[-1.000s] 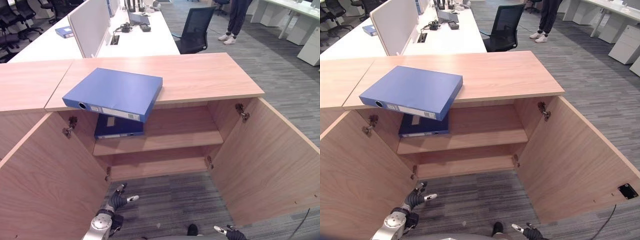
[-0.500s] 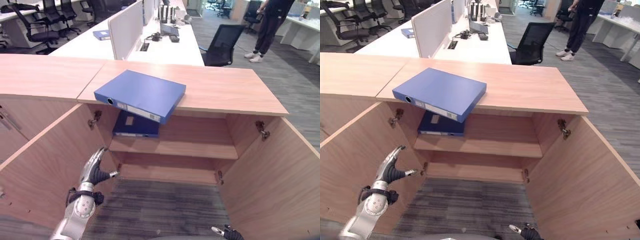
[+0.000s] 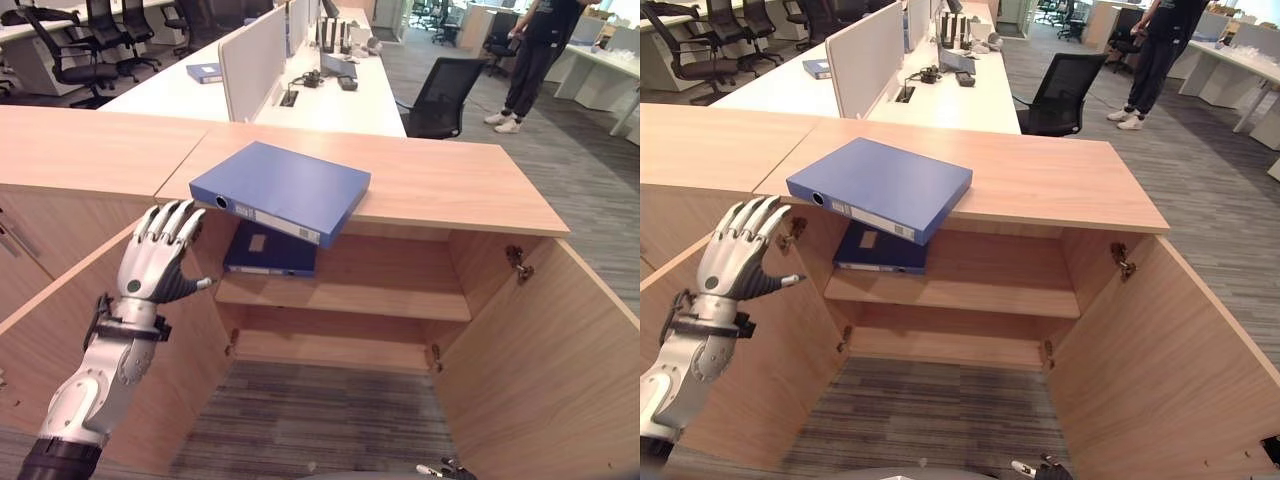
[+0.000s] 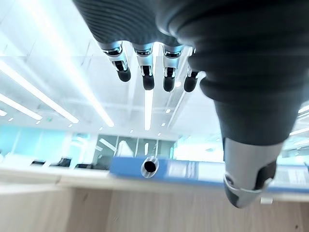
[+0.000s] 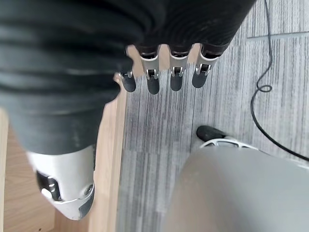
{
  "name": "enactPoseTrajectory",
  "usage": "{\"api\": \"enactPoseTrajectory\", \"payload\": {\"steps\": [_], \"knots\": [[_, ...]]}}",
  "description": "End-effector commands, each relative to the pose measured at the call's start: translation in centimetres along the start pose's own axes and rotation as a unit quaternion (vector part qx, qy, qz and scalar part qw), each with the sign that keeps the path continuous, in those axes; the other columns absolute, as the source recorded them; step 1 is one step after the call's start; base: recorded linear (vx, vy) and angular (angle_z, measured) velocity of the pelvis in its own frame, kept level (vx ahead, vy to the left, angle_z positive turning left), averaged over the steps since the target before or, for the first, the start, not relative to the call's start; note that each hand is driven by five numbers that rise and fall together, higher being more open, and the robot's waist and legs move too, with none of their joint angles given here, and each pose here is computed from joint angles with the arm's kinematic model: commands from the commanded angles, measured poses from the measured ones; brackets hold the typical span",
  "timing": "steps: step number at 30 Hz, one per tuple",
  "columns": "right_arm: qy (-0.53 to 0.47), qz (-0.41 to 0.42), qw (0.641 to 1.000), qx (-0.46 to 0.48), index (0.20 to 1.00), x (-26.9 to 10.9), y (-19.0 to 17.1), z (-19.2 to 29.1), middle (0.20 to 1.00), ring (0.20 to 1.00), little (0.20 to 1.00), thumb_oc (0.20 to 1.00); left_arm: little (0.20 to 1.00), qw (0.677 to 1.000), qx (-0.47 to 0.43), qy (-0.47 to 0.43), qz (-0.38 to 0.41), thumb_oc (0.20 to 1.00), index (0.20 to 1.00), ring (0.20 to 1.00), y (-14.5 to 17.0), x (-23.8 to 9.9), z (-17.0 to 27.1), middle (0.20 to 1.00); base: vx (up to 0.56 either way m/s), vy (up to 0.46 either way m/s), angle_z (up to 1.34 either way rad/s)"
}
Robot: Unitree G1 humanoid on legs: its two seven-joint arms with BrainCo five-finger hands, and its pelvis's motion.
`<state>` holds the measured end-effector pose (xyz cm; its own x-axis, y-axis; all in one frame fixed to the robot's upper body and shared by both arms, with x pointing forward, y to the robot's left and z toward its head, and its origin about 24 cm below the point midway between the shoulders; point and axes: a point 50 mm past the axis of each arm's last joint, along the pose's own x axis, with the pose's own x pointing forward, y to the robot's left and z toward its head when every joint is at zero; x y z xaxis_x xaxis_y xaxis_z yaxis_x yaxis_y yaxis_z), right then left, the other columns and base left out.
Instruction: Put the empty folder in the office cabinet
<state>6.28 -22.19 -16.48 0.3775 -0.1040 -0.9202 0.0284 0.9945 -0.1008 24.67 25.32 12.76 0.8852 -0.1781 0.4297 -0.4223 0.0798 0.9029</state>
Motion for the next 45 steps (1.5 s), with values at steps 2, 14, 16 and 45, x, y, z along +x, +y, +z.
{"api": "enactPoseTrajectory", "payload": {"steps": [2, 14, 16, 45], "knots": [[-0.067, 0.0, 0.996, -0.054, 1.0, 0.6, -0.6, 4.5, 1.0, 1.0, 1.0, 1.0, 1.0, 0.996, 0.049, -0.058, 0.049, 1.0, 1.0, 1.0, 1.8, 3.5, 0.3, 1.0, 0.02, 0.013, -0.09], [-0.055, -0.026, 0.997, -0.045, 1.0, 0.5, -1.6, 3.7, 1.0, 1.0, 1.0, 1.0, 1.0, 0.996, 0.077, -0.037, 0.027, 1.0, 1.0, 1.0, -0.5, 6.1, -0.2, 1.0, 0.02, 0.009, -0.09], [-0.055, -0.029, 0.997, -0.045, 1.0, 0.4, -1.8, 3.6, 1.0, 1.0, 1.0, 1.0, 1.0, 0.995, 0.087, -0.038, 0.02, 1.0, 1.0, 1.0, -0.7, 6.3, -0.3, 1.0, 0.01, 0.009, -0.12], [-0.039, -0.047, 0.997, -0.035, 1.0, 0.2, -2.7, 2.7, 1.0, 1.0, 1.0, 1.0, 1.0, 0.993, 0.114, 0.011, -0.002, 1.0, 1.0, 1.0, -1.0, 7.7, -2.5, 1.0, 0.01, 0.008, -0.05]]}}
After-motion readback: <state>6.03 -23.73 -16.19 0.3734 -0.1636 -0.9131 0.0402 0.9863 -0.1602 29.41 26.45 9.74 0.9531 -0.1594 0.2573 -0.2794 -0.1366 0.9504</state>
